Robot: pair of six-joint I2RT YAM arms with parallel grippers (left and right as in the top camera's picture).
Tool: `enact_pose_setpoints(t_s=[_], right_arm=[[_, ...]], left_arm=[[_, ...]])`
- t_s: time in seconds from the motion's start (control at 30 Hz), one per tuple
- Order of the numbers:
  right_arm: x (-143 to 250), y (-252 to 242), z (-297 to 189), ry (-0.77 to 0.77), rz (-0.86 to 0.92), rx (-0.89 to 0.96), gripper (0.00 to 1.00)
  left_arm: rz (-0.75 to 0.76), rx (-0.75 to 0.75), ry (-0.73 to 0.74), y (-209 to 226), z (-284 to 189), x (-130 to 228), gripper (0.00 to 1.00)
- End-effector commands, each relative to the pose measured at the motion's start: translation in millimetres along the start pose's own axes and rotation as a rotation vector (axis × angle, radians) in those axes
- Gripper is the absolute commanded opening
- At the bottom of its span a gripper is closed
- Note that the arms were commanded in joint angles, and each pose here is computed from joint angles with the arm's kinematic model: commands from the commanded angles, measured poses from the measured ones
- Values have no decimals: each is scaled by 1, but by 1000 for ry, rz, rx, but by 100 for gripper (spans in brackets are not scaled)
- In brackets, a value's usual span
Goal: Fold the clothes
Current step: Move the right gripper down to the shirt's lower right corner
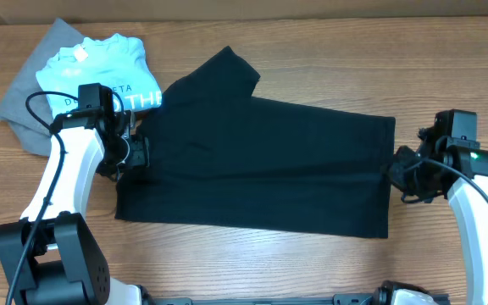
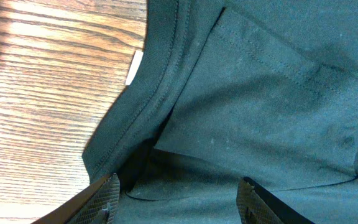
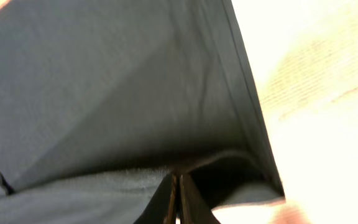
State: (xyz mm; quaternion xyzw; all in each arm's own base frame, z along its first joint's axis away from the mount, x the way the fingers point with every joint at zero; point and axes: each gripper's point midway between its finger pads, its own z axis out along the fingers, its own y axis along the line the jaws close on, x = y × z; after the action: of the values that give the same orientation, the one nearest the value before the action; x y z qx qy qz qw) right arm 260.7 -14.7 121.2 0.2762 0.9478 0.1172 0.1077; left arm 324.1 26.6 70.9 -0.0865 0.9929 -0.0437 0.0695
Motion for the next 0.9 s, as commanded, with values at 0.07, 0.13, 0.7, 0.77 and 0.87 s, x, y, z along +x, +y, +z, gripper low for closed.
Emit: enact_pose_setpoints(t_s=[0.07,0.13,0.7,0.77,0.87], right_arm=[[26,-8,-30,16,81,30,4],[43,-14,-37,54,129,50,4],[112,-26,-85,40,291,19,4],[115,-26,-85,50,292,18,4],[116,-27,-85,55,296,21,4]], left_arm=[[7,11,-5,-3,0,0,63],[8,9,-7,-2,0,-1,63],[9,13,-19,-3,0,-3,63],[8,13,-18,-3,0,-3,64],[8,13,-19,-3,0,-3,64]])
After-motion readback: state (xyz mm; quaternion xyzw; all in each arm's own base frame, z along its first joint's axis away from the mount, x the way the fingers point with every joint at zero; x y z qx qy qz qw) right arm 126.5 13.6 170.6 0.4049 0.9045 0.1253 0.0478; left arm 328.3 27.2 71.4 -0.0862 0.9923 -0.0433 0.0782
